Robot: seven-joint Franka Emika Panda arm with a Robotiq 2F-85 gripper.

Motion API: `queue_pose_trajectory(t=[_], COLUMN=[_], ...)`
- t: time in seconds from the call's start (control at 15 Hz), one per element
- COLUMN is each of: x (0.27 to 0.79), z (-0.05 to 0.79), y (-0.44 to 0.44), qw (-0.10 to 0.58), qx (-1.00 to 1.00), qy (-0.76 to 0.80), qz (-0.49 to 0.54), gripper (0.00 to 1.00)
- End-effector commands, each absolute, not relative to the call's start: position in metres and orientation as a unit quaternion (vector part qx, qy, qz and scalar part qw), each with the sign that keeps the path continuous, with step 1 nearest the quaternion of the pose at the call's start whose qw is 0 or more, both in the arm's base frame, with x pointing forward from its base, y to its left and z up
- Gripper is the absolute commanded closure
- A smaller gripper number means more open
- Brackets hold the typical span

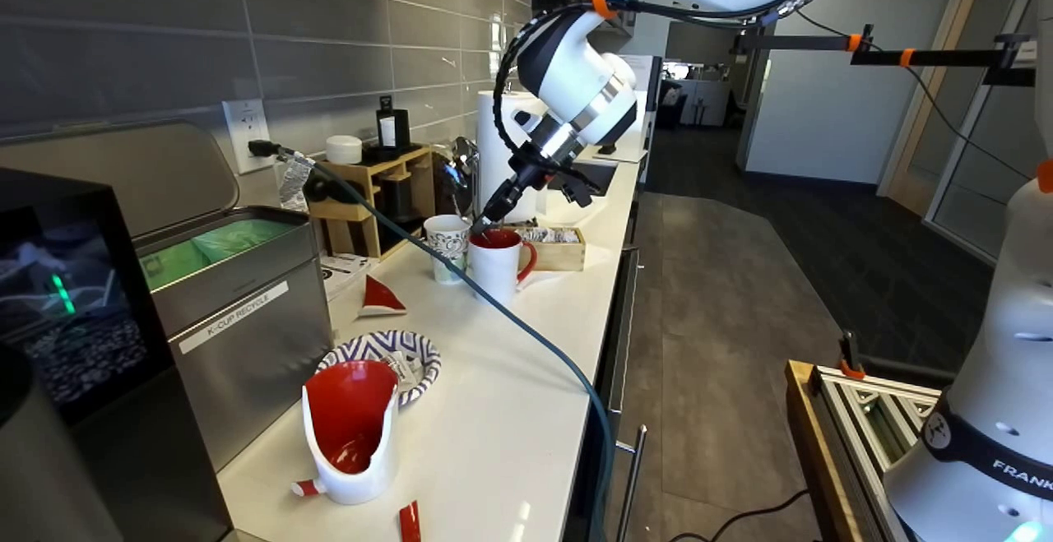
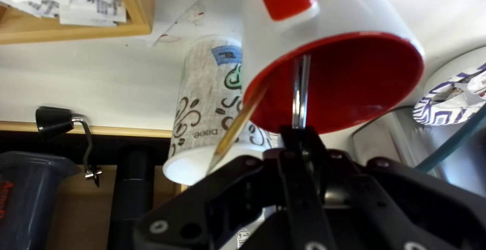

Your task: Put the spoon in the cup

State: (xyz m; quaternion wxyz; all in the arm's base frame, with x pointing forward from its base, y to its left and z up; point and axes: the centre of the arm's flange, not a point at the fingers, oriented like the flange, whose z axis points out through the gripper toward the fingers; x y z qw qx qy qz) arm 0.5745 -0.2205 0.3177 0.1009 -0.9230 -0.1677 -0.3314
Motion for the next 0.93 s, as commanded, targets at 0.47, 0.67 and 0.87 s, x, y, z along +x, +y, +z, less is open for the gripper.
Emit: queue_pose_trajectory(t=[0.47, 0.67, 0.87], x=[0.569, 0.559, 0.540], z=[0.321, 0.345, 0.382], y=[-0.219, -0.216, -0.212], qw=[0.097, 0.088, 0.078], qx=[-0.916, -0.907, -0.894], qy=[-0.176, -0.196, -0.233], qz=[-0.346, -0.362, -0.374], gripper=[0.31, 0.08, 0.00])
